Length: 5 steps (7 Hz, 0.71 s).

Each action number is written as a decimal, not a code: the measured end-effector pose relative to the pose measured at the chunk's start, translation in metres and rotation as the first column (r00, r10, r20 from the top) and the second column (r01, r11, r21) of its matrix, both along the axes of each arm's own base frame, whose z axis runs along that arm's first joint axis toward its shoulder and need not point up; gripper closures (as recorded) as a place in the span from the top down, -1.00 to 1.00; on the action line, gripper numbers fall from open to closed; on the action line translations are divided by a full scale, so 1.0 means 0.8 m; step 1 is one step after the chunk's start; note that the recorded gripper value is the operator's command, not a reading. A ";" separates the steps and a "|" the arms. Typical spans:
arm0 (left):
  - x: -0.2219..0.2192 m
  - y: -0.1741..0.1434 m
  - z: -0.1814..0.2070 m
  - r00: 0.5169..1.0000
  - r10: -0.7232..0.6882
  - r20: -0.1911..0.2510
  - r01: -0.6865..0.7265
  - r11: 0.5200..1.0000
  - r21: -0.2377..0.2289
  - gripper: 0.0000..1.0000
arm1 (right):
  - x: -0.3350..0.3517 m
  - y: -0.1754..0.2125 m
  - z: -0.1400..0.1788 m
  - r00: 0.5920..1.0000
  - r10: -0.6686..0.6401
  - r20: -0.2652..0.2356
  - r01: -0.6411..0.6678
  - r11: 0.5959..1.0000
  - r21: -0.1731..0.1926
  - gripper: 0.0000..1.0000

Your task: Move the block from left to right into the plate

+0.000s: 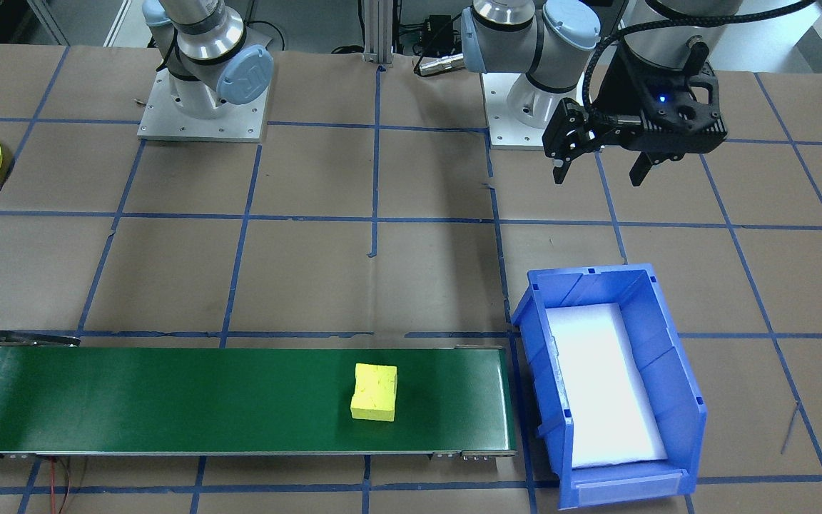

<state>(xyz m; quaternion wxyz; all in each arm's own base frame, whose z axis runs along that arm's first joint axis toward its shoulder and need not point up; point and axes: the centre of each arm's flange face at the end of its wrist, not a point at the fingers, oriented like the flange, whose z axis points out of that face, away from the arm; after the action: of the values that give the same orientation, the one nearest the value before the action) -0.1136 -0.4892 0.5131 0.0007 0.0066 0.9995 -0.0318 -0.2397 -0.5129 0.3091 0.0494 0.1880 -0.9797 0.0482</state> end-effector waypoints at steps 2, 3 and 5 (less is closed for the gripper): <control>0.001 -0.001 -0.002 1.000 0.002 -0.008 -0.002 1.000 0.002 1.00 | 0.150 -0.057 0.012 0.995 -0.077 0.063 0.080 0.996 -0.035 1.00; 0.001 0.000 -0.002 1.000 0.002 -0.008 -0.002 1.000 0.003 1.00 | 0.219 -0.072 0.010 0.983 -0.144 0.112 0.148 0.988 -0.034 1.00; 0.001 0.000 -0.001 1.000 0.001 -0.007 -0.001 1.000 0.002 1.00 | 0.294 -0.090 0.002 0.942 -0.242 0.233 0.252 0.968 -0.013 1.00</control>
<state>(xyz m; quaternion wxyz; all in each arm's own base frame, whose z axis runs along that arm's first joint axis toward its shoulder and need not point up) -0.1131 -0.4892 0.5119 -0.0026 0.0058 0.9995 -0.0306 -0.0046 -0.5849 0.3111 -0.0545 0.0556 -0.9934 0.0841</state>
